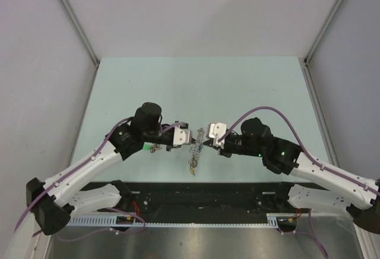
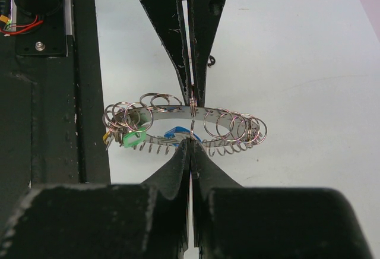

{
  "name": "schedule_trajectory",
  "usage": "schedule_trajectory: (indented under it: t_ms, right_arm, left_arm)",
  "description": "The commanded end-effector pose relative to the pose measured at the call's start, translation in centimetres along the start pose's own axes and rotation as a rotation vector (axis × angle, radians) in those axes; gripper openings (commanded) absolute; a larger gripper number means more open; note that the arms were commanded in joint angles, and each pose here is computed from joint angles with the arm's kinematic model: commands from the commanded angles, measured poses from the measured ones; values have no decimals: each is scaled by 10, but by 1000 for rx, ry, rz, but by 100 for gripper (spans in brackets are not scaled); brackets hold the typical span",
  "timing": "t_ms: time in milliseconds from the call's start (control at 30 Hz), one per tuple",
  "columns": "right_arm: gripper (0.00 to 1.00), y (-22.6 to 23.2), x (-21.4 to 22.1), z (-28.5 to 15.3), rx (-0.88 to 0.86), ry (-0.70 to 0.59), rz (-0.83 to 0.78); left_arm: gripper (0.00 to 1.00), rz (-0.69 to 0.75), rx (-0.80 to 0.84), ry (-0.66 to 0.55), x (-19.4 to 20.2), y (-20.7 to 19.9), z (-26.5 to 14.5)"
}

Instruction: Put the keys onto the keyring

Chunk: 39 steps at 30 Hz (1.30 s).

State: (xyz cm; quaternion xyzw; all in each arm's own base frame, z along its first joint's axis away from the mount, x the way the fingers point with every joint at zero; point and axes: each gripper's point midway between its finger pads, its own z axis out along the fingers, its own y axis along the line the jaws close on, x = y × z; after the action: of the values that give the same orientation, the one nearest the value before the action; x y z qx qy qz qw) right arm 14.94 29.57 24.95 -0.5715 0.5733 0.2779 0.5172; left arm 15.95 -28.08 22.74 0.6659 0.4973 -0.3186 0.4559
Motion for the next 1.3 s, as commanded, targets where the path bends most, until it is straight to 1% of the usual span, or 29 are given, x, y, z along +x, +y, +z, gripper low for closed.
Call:
schedule_trajectory:
  t_ms: [0, 467, 967, 1267]
  right_arm:
    - [0, -7, -30, -4, 10, -80, -26]
    - [0, -9, -30, -2, 17, -80, -25]
    - [0, -12, -30, -6, 39, -75, -20]
    - [0, -11, -29, -5, 34, -74, -21]
  left_arm:
    - [0, 71, 18, -55, -17, -3, -2]
    - [0, 75, 24, -61, -18, -5, -3]
    - [0, 66, -6, -38, -13, 1, -3]
    - [0, 69, 6, -50, -16, -1, -2]
